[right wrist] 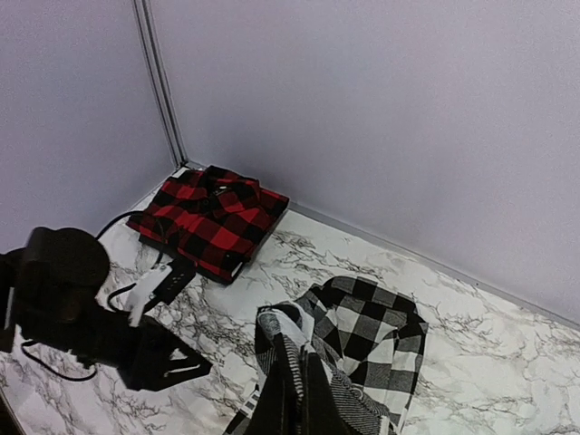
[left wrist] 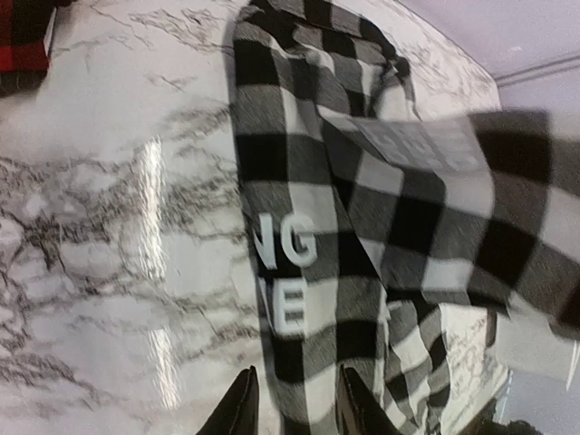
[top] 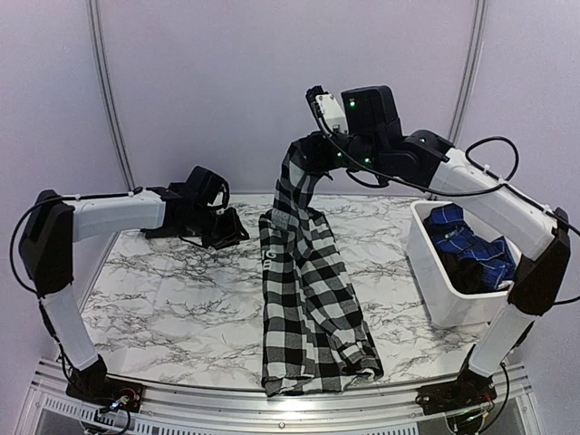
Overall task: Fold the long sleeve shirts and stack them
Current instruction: Fold the sleeve of the rectangle-folded shirt.
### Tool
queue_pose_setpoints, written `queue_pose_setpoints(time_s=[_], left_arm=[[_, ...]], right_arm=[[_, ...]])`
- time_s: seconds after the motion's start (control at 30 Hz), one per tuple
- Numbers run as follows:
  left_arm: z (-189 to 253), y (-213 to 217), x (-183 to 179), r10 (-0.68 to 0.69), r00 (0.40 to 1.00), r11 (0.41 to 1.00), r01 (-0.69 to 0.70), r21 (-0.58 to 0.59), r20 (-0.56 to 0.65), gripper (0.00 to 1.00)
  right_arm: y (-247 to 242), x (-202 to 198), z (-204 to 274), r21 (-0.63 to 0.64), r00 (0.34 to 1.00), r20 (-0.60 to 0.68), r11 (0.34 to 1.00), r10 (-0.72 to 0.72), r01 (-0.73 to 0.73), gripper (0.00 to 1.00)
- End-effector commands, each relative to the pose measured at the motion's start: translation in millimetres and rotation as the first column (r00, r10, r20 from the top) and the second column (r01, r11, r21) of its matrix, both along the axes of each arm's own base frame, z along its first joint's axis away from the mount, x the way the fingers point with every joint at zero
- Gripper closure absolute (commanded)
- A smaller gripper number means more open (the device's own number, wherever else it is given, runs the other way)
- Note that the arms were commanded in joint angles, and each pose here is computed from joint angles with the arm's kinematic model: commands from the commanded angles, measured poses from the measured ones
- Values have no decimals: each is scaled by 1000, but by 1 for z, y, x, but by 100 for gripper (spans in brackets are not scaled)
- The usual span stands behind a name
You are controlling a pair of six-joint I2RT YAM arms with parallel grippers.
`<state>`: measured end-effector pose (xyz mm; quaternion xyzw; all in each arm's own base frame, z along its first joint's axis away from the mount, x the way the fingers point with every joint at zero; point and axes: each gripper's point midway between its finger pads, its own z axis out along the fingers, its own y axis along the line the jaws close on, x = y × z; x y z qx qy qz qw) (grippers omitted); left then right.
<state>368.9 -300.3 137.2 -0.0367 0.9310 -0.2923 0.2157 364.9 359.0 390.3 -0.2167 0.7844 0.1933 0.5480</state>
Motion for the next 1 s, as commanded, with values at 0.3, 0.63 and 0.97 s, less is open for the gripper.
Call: queue_pose_setpoints(time_s=[0.3,0.63,0.97], left_arm=[[-51,-15,124,27,999,1000,-27,-5,46,70],[-60,-24,145,16,997,1000,-16,4,71,68],[-90,-19,153,45,998,997,-48,60,46,69]], right_arm=[[10,-22,39,121,998,20,991,59,-61,100],[33,-25,58,153,993,45,982,106,-112,100],[38,-27,57,151,994,37,983,101,-106,100]])
